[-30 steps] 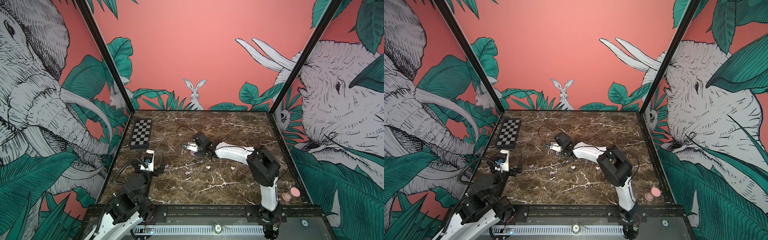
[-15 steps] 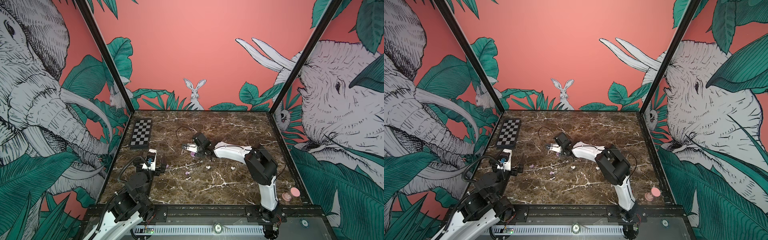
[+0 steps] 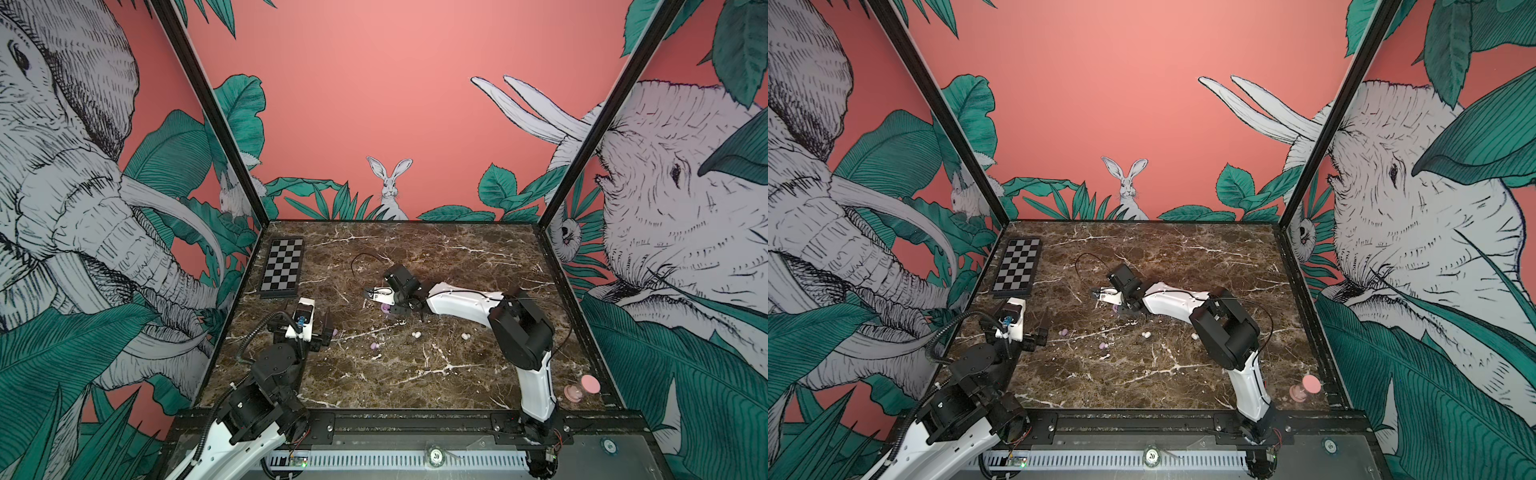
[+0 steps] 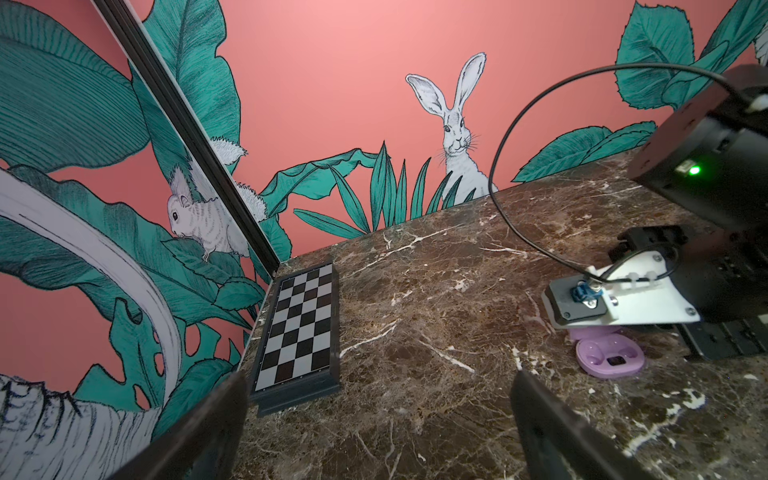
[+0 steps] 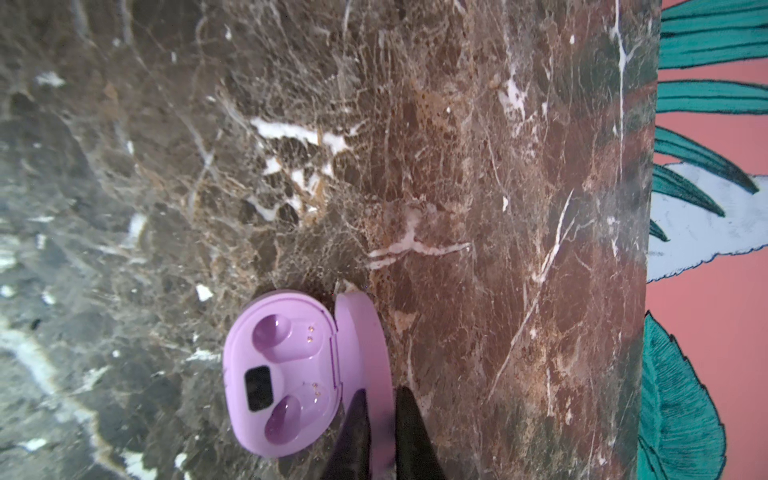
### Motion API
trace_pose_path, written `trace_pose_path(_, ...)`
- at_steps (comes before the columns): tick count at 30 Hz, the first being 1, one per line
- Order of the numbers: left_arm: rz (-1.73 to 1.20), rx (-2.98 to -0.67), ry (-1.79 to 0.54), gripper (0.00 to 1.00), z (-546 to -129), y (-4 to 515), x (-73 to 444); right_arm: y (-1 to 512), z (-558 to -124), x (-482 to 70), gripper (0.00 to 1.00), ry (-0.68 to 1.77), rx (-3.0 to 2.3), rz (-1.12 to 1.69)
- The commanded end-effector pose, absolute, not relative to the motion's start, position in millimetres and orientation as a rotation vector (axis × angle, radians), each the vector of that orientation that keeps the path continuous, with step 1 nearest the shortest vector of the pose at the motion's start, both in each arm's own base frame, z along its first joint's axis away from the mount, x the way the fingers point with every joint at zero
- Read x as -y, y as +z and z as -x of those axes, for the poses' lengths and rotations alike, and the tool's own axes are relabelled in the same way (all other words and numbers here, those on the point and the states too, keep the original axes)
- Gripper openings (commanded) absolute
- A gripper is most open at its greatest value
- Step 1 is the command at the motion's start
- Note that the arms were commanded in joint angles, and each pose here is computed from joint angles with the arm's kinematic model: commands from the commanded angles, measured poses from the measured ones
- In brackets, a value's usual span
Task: Insert the wireless bluetooth earbuds into the charging case
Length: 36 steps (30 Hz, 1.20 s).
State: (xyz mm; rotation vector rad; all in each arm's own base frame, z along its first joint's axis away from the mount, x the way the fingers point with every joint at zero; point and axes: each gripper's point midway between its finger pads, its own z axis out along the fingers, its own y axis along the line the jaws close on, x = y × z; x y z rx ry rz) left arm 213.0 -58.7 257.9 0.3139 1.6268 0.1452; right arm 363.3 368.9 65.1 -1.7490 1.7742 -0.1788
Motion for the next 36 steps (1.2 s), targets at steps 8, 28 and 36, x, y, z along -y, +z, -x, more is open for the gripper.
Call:
trace_pose_path(8, -0.327, -1.617, 0.141, 0.99, -214, 257, 62, 73, -367, -371, 0.26, -0.179, -1.771, 1.732)
trace_pose_path(28, -0.288, -1.615, 0.118, 0.99, -214, 260, 60, 200, -367, -369, 0.98, -0.039, -1.695, 1.325)
trace_pose_path(36, -0.329, -1.574, -0.029, 0.99, -206, 271, 76, 263, -357, -352, 0.98, 0.209, -1.807, 0.899)
